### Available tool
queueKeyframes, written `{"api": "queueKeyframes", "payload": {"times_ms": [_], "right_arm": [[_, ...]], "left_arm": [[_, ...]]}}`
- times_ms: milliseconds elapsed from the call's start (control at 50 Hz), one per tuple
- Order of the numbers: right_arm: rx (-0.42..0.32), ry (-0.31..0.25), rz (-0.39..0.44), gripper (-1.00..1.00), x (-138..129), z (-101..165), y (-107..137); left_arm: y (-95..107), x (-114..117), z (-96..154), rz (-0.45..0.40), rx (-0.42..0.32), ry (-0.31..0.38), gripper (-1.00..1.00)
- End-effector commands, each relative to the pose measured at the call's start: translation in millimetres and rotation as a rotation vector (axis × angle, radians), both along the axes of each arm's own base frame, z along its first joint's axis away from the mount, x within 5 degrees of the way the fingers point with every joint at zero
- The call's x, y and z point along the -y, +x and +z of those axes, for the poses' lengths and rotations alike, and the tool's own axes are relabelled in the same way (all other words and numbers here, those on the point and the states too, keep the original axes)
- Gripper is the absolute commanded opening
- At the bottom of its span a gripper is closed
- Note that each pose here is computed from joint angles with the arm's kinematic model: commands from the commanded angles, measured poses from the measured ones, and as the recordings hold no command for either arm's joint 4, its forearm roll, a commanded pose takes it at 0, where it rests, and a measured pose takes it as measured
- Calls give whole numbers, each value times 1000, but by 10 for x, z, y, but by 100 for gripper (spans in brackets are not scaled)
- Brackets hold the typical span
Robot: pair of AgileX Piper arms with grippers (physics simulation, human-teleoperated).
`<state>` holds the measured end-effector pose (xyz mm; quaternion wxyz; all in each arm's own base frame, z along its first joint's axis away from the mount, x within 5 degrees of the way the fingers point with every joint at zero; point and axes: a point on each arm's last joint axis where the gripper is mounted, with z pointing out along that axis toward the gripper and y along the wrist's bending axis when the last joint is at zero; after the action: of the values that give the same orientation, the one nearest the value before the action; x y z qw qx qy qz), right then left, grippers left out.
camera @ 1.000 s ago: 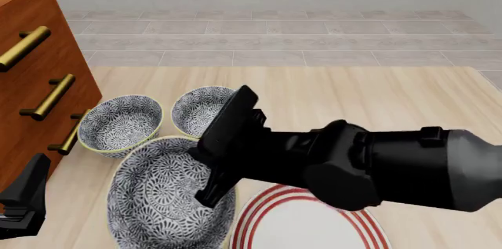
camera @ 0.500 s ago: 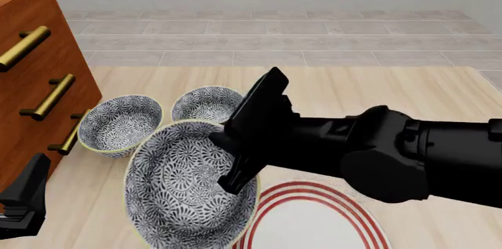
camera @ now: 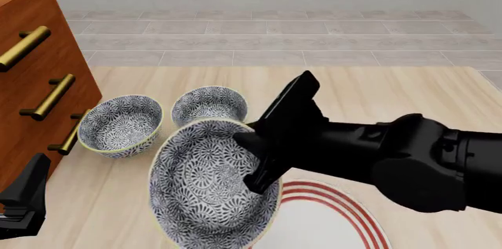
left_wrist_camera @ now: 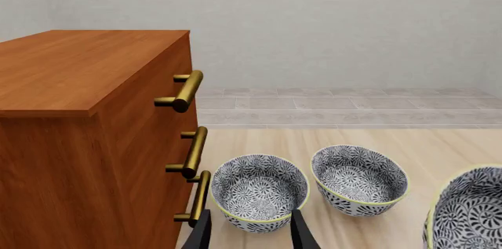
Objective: Put the bowl at the front on the plate.
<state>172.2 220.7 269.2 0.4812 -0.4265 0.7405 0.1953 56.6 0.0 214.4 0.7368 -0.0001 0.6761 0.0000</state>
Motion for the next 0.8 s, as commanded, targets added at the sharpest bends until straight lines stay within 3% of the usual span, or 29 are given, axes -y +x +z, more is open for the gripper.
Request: {"api": "queueKeyframes", "payload": {"times_ms": [20, 800], "right_arm": [[-31, 33, -47, -100, 132, -15, -22], [-93, 22, -132, -100, 484, -99, -123]], "left_arm": [[0, 0, 0, 0, 0, 0, 100], [0, 0, 0, 0, 0, 0, 100]]}}
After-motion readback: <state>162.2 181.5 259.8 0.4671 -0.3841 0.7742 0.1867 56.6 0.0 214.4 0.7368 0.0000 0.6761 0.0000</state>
